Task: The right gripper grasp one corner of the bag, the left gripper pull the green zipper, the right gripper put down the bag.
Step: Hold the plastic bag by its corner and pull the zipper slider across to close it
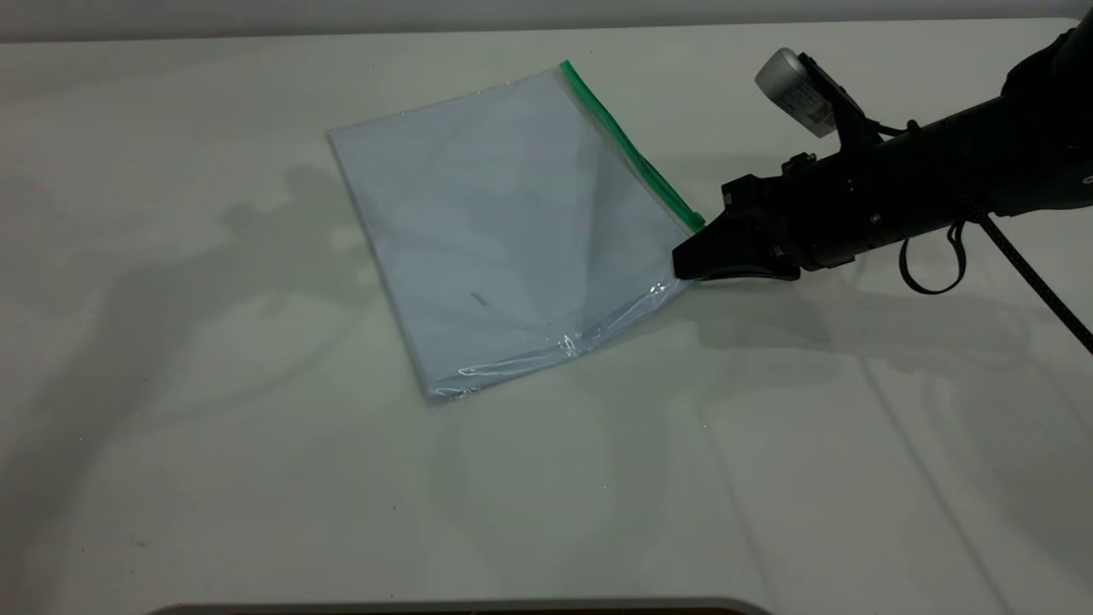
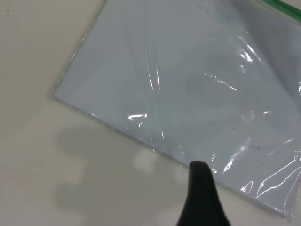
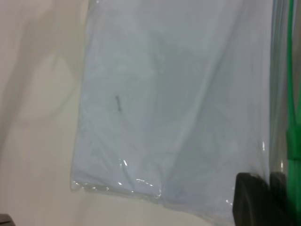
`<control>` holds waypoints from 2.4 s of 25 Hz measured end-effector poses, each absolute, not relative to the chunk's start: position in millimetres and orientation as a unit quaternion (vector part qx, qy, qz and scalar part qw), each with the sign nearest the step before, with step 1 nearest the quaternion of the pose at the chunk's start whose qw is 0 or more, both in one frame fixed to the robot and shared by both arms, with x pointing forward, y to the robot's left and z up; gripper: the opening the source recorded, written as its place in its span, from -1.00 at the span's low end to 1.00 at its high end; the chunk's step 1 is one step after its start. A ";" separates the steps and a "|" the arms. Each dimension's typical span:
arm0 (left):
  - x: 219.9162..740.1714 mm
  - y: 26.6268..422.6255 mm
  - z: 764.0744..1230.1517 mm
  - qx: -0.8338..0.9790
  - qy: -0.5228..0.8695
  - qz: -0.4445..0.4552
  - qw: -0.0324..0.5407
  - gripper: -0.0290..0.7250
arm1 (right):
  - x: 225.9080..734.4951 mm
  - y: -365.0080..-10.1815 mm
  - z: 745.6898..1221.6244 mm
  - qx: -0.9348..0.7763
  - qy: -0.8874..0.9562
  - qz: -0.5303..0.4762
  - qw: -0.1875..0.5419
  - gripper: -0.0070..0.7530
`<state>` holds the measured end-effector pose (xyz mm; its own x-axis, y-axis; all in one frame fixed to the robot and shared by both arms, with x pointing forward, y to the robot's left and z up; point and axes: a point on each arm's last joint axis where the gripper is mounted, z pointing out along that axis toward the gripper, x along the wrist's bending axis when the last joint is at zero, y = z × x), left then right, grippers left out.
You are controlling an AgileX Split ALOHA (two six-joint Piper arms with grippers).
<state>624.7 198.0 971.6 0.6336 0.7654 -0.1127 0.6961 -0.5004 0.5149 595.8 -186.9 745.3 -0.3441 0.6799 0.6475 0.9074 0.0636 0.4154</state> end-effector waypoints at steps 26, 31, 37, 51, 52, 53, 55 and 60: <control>622.3 196.4 970.0 0.933 0.236 0.101 0.251 0.64 | 671.6 -138.6 845.7 -0.246 -0.930 -0.212 0.169 -0.91; 626.8 189.0 954.9 0.939 0.176 0.099 0.278 0.64 | 681.5 -124.8 847.6 -0.293 -0.903 -0.280 0.142 -0.91; 638.5 176.8 933.1 0.927 0.122 0.113 0.337 0.64 | 695.8 -121.3 850.1 -0.341 -0.877 -0.326 0.092 -0.91; 678.1 157.0 901.5 0.867 0.212 0.085 0.443 0.64 | 710.0 -117.8 856.1 -0.391 -0.837 -0.380 0.048 -0.91; 681.6 156.2 904.0 0.865 0.222 0.076 0.444 0.64 | 710.0 -117.8 856.1 -0.391 -0.837 -0.380 0.048 -0.91; 683.6 155.8 906.6 0.866 0.230 0.065 0.440 0.64 | 710.0 -117.8 856.1 -0.391 -0.837 -0.380 0.048 -0.91; 688.1 156.0 915.4 0.872 0.238 0.050 0.424 0.64 | 710.0 -117.9 856.0 -0.390 -0.837 -0.379 0.048 -0.91; 688.8 164.1 924.0 0.916 0.228 0.001 0.331 0.64 | 709.6 -117.8 855.8 -0.388 -0.839 -0.379 0.049 -0.91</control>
<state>688.8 164.1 924.0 0.8961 0.4180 -0.1489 0.4166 -0.6767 0.6071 709.6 -117.8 855.8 -0.6939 0.6138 0.3766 0.6881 0.4110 0.5980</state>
